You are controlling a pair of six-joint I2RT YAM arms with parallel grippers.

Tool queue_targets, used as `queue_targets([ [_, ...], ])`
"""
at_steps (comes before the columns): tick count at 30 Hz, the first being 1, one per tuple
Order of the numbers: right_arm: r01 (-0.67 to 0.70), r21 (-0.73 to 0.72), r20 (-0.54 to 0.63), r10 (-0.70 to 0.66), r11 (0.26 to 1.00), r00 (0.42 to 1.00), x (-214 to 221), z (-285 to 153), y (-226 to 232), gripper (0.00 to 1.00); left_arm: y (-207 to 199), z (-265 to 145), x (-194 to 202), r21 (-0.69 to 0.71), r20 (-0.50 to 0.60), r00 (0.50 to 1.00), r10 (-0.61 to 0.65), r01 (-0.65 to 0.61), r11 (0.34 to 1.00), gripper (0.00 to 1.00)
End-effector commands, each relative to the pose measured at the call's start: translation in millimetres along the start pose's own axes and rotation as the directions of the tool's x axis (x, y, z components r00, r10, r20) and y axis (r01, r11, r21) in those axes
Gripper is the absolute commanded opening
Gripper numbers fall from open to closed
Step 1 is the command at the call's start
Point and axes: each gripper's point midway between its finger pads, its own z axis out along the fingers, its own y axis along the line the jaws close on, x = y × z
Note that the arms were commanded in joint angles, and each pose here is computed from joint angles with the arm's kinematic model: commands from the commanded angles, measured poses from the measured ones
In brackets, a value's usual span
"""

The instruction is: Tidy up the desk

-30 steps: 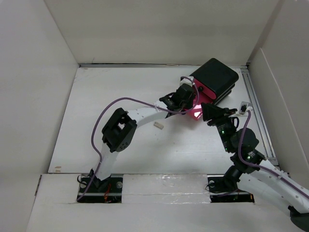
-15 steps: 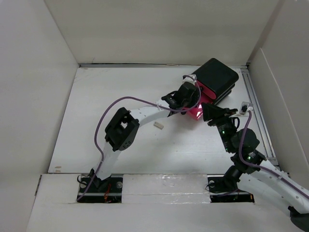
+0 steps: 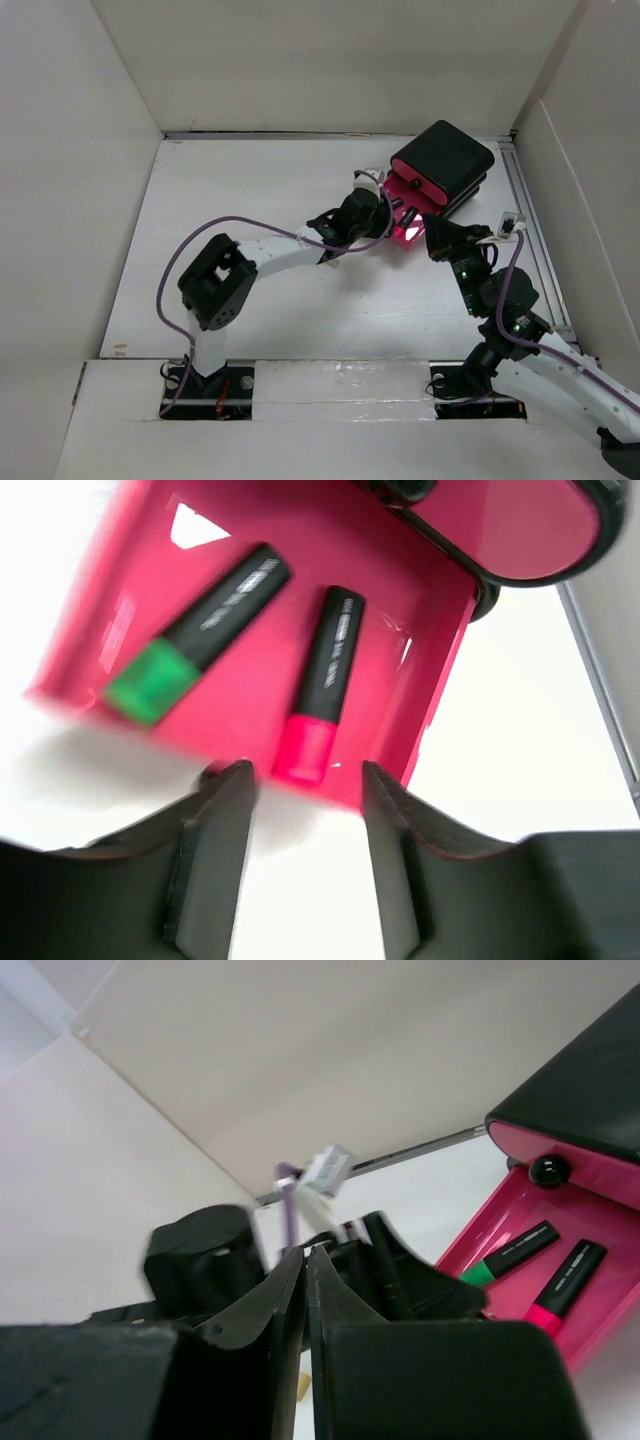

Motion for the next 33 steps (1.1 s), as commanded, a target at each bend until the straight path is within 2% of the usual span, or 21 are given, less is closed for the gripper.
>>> queue_targets([
  [1,-0.028,-0.014,0.034,0.028,1.000,0.999,-8,2,4,0.09,-11,-55,-66,0.030,0.246,0.969,-0.017,0.010,0.999,0.38],
  [2,-0.028,-0.028,0.030,0.029,0.999,0.999,-10,2,8,0.01,-11,-70,-78,0.035,0.293,0.956,-0.033,0.024,0.999,0.35],
  [3,-0.022,-0.025,0.023,0.023,0.999,0.999,-7,3,8,0.00,3,-72,-56,0.000,0.268,0.963,-0.020,0.021,1.000,0.33],
  [4,-0.022,-0.021,0.018,0.022,1.000,1.000,-6,4,8,0.00,11,-76,-52,-0.019,0.272,0.962,-0.021,0.027,0.999,0.29],
  [5,-0.019,-0.015,0.017,0.020,1.000,1.000,-4,5,6,0.00,12,-84,-54,-0.015,0.287,0.957,-0.030,0.035,0.999,0.29],
  [6,-0.017,-0.012,0.010,0.017,1.000,1.000,-1,7,6,0.01,23,-85,-40,-0.036,0.267,0.963,-0.023,0.034,0.999,0.29],
  [10,-0.020,-0.027,-0.001,0.020,0.999,1.000,2,9,9,0.21,34,-77,-11,-0.035,0.205,0.979,-0.010,0.017,0.999,0.33],
  [11,-0.018,-0.018,0.002,0.018,1.000,1.000,3,9,7,0.30,33,-74,-7,-0.031,0.189,0.982,0.000,0.006,0.999,0.33],
  [15,-0.008,-0.033,-0.020,0.008,0.999,1.000,9,11,10,0.43,23,-55,-1,0.009,0.149,0.988,0.037,-0.039,0.999,0.34],
  [23,0.000,-0.014,-0.017,0.000,1.000,1.000,9,13,7,0.46,10,-13,9,0.044,0.084,0.988,0.132,-0.136,0.990,0.35],
  [33,0.001,-0.030,-0.023,-0.002,1.000,1.000,9,12,11,0.47,12,20,17,0.013,0.046,0.986,0.158,-0.159,0.987,0.32],
])
